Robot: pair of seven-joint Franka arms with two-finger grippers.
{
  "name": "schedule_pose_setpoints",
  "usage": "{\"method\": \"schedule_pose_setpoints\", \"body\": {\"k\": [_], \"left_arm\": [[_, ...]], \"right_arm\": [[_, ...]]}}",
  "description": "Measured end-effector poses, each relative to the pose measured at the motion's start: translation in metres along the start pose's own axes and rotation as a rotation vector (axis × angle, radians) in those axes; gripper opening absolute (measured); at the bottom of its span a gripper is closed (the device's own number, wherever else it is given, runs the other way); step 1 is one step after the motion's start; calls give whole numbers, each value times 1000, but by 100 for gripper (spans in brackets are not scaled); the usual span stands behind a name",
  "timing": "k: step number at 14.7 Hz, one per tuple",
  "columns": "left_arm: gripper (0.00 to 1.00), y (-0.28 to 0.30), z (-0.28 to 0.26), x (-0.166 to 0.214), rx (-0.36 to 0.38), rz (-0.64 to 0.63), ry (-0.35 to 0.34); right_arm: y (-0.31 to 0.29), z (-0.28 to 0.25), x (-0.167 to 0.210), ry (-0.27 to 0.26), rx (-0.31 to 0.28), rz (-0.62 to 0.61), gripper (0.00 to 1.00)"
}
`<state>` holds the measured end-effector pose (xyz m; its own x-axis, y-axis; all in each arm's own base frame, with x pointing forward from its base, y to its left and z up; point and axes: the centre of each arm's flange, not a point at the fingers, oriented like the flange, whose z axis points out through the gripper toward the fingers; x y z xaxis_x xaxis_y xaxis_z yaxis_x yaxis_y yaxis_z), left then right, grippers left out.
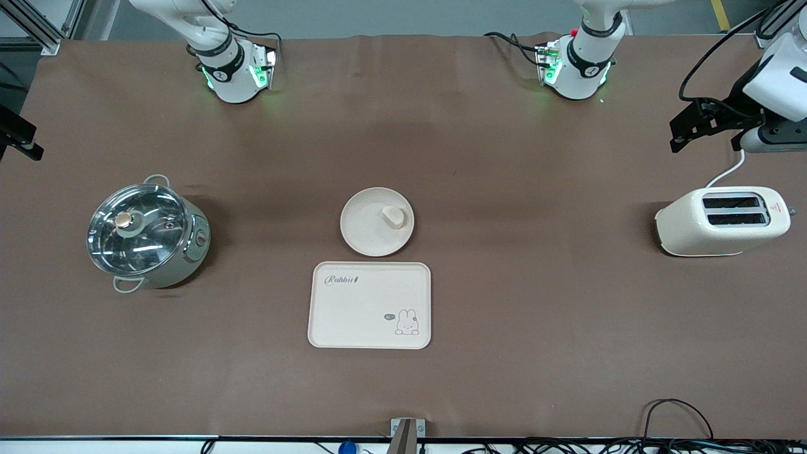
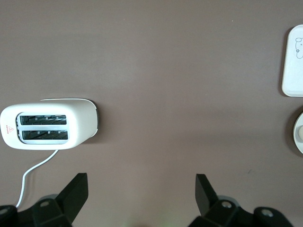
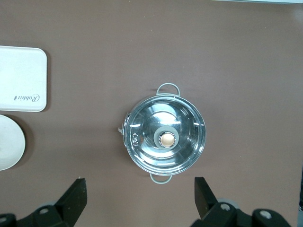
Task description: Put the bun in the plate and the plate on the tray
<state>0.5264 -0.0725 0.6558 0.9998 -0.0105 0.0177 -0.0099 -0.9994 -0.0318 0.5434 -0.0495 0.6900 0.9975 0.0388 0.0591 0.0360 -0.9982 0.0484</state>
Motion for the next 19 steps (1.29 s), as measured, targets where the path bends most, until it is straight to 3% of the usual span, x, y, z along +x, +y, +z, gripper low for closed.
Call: {"method": "schedule_pose_setpoints", "body": {"k": [19], "left_arm": [[100, -6, 4, 4, 9, -8, -6]], "right_arm": [[-8, 39, 24, -46, -3, -17, 100]]}}
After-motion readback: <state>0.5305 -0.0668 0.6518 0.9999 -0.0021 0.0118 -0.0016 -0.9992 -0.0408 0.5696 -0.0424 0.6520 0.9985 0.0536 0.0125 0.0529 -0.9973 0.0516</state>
